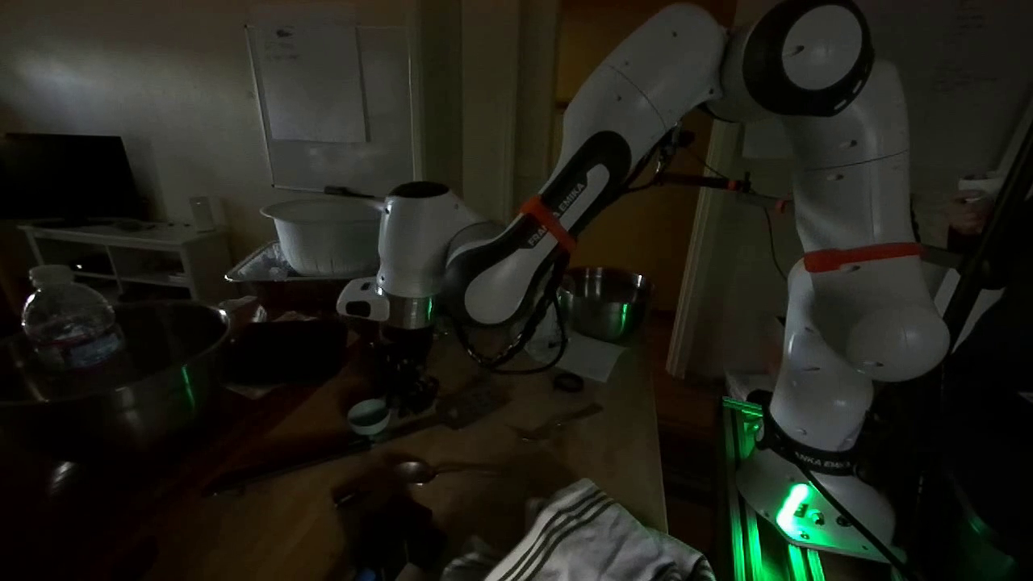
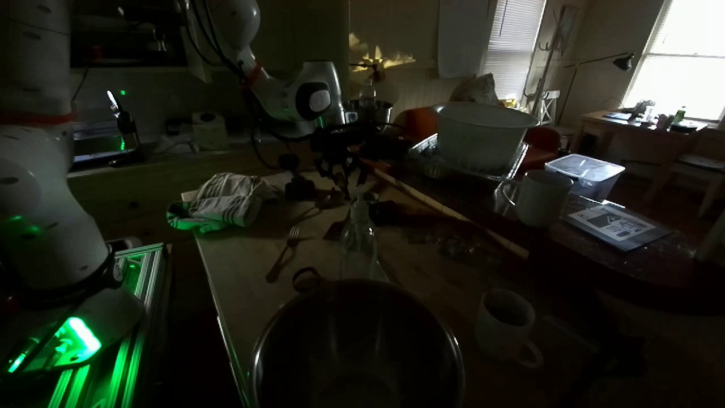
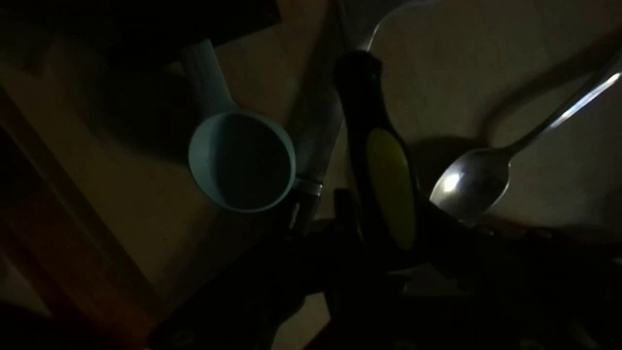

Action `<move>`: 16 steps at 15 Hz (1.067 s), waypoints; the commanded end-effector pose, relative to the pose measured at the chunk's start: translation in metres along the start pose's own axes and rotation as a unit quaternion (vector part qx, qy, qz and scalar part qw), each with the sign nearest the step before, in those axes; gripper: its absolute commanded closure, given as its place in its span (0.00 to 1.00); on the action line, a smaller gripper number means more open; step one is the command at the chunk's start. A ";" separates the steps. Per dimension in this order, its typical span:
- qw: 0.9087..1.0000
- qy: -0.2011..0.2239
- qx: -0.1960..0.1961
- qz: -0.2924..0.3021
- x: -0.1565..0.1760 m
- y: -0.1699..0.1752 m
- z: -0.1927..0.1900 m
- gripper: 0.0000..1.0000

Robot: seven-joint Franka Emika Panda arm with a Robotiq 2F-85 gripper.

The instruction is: Put the yellow screwdriver on the top counter

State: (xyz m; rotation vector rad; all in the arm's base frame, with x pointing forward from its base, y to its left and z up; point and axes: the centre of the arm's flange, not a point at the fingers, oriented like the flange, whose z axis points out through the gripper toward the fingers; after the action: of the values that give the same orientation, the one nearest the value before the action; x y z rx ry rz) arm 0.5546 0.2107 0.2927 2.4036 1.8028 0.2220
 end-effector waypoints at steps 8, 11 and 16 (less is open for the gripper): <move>0.998 0.015 -0.032 -0.056 0.012 -0.022 -0.069 0.92; 0.997 0.028 -0.047 -0.049 0.015 -0.020 -0.097 0.92; 0.997 0.015 -0.040 -0.060 0.022 -0.020 -0.107 0.92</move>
State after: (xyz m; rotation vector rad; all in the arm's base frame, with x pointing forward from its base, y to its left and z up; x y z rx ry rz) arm 0.5308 0.2398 0.3922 2.2642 1.8670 0.3904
